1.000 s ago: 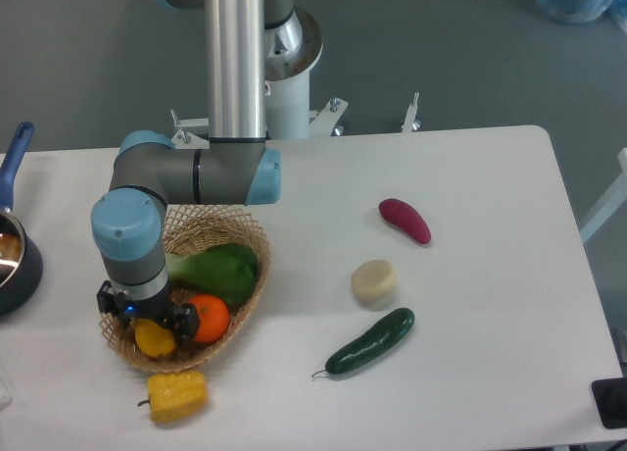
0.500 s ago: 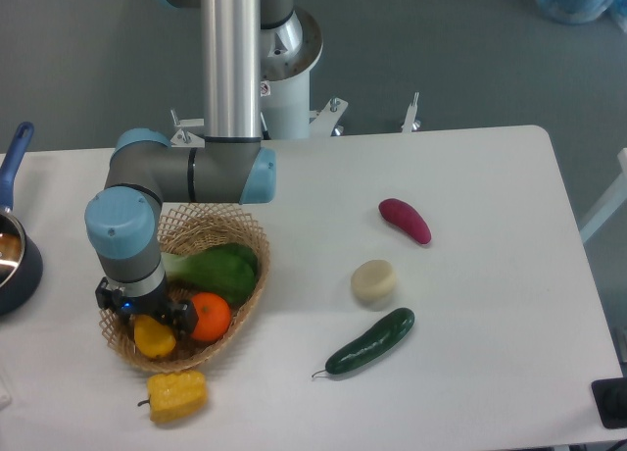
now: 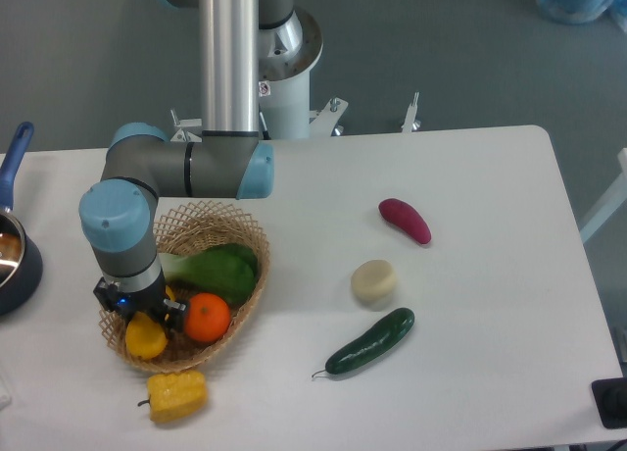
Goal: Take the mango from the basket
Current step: 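Lift the yellow mango out of the basket and carry it away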
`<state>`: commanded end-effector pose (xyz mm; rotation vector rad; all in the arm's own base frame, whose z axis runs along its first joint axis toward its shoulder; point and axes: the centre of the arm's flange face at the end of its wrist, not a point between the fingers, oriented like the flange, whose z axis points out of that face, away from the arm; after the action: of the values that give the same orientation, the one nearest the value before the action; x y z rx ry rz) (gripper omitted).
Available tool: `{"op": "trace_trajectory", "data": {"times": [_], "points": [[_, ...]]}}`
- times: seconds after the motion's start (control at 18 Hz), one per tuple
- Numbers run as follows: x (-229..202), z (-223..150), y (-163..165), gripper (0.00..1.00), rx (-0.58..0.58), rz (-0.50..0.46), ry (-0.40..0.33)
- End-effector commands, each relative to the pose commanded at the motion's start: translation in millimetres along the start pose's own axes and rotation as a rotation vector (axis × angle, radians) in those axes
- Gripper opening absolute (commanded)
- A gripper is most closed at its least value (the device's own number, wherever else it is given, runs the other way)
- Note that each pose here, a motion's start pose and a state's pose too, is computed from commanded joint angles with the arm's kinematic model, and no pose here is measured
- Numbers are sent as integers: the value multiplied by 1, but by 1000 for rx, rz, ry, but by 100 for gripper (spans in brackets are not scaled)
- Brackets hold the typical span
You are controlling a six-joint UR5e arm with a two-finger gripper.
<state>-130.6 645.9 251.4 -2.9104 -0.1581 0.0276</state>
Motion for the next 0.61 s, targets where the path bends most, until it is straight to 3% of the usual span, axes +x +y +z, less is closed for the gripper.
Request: {"op": "trace_trajectory", "data": {"times": [0.06, 0.33, 0.61], "points": [[0, -7, 0, 23, 8, 14, -6], [-18, -57, -1, 23, 81, 62, -39], [-142, -139, 5, 25, 214, 32, -164]]}}
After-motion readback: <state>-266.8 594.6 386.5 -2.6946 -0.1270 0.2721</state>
